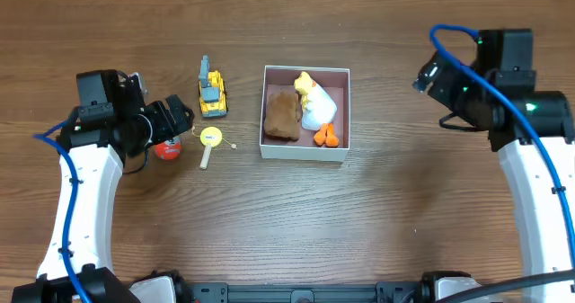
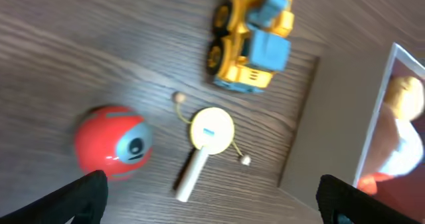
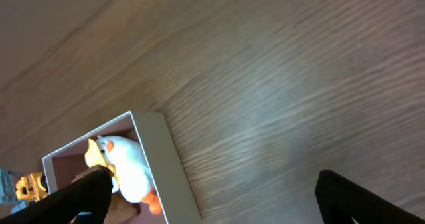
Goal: Pack container
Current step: 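Reach the left gripper to the yellow toy excavator and grasp it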
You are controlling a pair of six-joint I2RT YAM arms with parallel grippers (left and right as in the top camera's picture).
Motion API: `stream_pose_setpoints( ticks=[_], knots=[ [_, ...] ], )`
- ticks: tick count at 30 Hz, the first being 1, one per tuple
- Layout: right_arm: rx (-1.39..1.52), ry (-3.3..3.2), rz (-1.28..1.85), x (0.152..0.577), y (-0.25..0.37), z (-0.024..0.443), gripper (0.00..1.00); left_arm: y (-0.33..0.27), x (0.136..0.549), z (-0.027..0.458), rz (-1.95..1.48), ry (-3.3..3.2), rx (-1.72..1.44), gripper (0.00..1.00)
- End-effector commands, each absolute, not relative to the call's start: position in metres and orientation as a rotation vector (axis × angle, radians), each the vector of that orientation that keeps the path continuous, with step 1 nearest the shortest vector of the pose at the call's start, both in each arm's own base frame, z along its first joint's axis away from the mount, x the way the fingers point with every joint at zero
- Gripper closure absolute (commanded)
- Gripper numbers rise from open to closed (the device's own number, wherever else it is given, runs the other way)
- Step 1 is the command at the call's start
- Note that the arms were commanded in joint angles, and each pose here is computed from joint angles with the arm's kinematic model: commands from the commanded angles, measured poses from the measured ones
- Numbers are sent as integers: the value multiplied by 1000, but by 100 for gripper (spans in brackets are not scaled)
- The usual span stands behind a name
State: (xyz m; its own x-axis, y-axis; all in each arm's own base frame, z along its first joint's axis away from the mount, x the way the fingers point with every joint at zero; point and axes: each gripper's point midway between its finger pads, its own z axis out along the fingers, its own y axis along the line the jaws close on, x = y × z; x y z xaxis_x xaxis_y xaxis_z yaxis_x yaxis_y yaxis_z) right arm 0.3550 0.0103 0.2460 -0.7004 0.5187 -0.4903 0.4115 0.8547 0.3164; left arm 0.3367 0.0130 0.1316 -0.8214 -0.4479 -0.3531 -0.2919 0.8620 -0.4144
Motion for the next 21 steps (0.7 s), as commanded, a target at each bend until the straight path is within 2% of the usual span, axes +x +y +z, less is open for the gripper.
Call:
stream_pose_setpoints(
  ticks=[1,6,10,14,19,21],
  knots=[
    [683,2435,271,356,9,251,0,-19,349,157,-574,2547,-170,0],
    [683,2435,272,356,9,251,0,-31,378,190,-317,2546,-12,0],
    [683,2437,271,356,9,250,0,-41,416,193,-225,2655,-107,0],
    [684,2440,270,356,9,249,0,-46,453,148,-239,2815,-201,1],
    [686,2447,267,355,9,248,0,-48,459,85,-229,2969,-225,11],
    [686,2446,268,355,9,248,0,-49,456,71,-221,3008,-224,21]
  ],
)
